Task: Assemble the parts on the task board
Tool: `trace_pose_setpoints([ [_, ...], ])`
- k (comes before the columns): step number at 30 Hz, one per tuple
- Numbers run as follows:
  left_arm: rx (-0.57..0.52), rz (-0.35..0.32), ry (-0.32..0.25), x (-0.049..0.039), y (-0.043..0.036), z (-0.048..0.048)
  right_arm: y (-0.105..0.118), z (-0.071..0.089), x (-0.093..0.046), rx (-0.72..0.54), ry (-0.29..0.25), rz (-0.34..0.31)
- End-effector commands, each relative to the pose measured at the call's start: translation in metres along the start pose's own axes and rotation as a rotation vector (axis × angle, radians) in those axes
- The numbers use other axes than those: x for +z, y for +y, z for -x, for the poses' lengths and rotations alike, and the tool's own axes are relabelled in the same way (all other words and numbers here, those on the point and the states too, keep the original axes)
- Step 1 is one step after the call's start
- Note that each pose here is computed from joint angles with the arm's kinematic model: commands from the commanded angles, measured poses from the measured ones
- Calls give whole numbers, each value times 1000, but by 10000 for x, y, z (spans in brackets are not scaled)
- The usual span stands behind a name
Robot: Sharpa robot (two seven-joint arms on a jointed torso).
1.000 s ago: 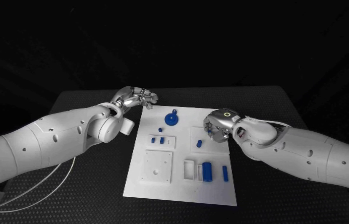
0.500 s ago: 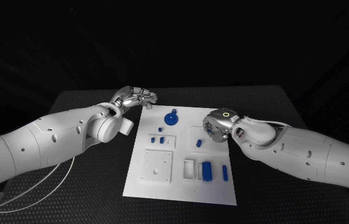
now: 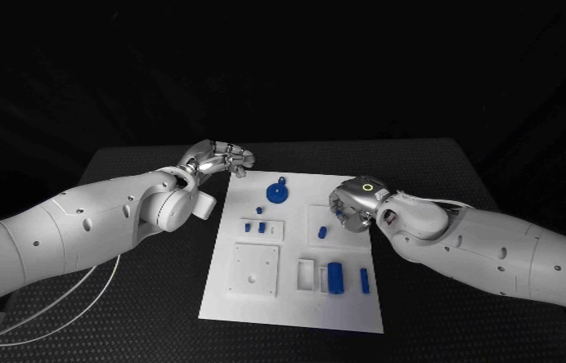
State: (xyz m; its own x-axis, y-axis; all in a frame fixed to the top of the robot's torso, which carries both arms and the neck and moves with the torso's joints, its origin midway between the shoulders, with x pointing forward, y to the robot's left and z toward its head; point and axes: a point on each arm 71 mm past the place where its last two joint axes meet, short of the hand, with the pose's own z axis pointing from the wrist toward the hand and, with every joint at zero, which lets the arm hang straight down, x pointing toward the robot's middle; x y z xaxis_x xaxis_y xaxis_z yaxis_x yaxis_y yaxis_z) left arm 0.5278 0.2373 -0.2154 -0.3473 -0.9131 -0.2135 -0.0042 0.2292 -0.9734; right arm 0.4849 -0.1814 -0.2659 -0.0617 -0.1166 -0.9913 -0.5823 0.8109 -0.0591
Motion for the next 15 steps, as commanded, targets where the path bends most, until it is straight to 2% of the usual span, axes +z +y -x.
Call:
trace_pose_setpoints([
  [1,-11,-5,13,5,-11,-18,-41,-140,-68,-12,77,-21],
  [15,-8,-3,6,12,-1,9,-33,12,-52,20,42,-12],
])
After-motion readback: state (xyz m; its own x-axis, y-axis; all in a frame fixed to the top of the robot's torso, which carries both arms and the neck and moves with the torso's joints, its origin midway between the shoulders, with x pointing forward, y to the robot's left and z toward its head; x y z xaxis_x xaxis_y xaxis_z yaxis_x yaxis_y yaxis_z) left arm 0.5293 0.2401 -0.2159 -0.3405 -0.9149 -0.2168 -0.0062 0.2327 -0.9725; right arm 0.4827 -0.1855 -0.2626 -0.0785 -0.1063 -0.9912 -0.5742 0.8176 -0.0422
